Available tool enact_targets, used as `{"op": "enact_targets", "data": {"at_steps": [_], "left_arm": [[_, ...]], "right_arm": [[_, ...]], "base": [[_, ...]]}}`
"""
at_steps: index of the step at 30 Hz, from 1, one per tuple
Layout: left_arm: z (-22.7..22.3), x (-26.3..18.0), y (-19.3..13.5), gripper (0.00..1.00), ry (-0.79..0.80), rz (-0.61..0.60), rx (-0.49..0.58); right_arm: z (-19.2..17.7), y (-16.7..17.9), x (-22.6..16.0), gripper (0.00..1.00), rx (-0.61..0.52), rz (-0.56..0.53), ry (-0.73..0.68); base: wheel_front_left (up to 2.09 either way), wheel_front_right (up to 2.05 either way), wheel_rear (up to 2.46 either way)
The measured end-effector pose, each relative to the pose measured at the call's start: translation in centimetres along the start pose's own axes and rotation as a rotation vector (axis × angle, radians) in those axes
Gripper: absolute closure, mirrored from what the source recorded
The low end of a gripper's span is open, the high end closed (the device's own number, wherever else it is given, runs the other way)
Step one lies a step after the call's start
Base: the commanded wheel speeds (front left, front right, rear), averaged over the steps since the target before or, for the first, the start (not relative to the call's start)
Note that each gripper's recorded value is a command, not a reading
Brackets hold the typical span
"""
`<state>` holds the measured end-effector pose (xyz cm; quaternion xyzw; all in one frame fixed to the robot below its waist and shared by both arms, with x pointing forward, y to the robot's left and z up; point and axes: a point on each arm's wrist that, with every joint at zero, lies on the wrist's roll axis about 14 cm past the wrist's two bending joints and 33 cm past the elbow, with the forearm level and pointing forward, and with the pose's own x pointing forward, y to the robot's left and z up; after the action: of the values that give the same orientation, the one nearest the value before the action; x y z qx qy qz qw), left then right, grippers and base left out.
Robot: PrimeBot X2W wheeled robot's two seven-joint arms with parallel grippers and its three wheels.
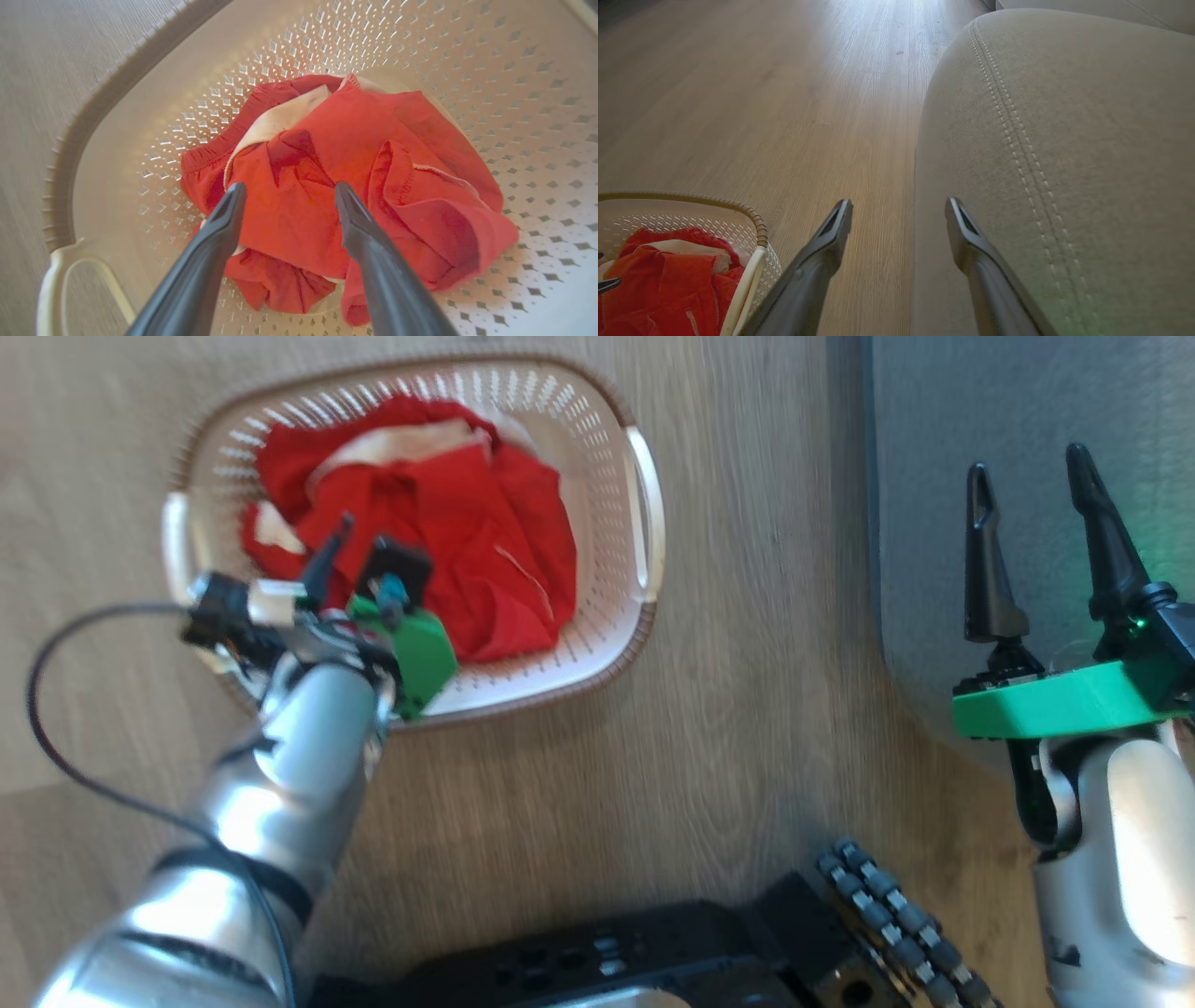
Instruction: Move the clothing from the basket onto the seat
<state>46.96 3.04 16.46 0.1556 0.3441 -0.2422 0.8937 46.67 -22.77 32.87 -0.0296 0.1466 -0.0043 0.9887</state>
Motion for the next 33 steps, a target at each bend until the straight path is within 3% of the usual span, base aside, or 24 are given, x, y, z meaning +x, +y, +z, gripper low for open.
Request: {"op": "enact_targets", "data": {"at_steps": [4,12,16,20,23,30,31,32,33], "left_arm": [[-1.1,2.9,0.5,0.00,0.032,0.021,-0.008],[-4.7,5.7,0.2,0.00,0.159,0.018,0.004],[-5.8,6.3,-1.9,0.00,0.223,-0.077,0.043],[-7.0,6.3,-4.0,0.00,0.292,-0.219,0.172],[-7.8,6.2,-4.5,0.00,0.342,-0.250,0.193],[-9.2,5.6,-5.8,0.00,0.432,-0.306,0.117],[-9.2,5.6,-5.9,0.29,0.438,-0.311,0.111],[-9.3,5.5,-6.0,0.85,0.445,-0.314,0.099],[-9.3,5.5,-6.0,1.00,0.451,-0.310,0.084]], "right_arm": [[-2.5,1.0,0.5,0.00,0.010,0.027,0.056],[-3.5,2.5,1.4,0.00,0.043,0.061,0.056],[-3.9,2.5,1.1,0.00,0.056,0.059,0.070],[-4.0,2.4,1.0,0.00,0.052,0.056,0.073],[-3.9,2.5,1.1,0.00,0.053,0.056,0.068],[-4.5,2.7,0.6,0.00,0.064,0.056,0.084],[-4.6,2.8,0.6,0.00,0.064,0.060,0.087],[-4.7,3.0,0.5,0.00,0.060,0.065,0.089],[-4.8,3.0,0.5,0.00,0.061,0.066,0.092]], "base": [[0.00,0.00,0.00],[0.00,0.00,0.00],[0.00,0.00,0.00],[0.00,0.00,0.00],[0.00,0.00,0.00],[0.00,0.00,0.00],[0.00,0.00,0.00],[0.00,0.00,0.00],[0.00,0.00,0.00]]}}
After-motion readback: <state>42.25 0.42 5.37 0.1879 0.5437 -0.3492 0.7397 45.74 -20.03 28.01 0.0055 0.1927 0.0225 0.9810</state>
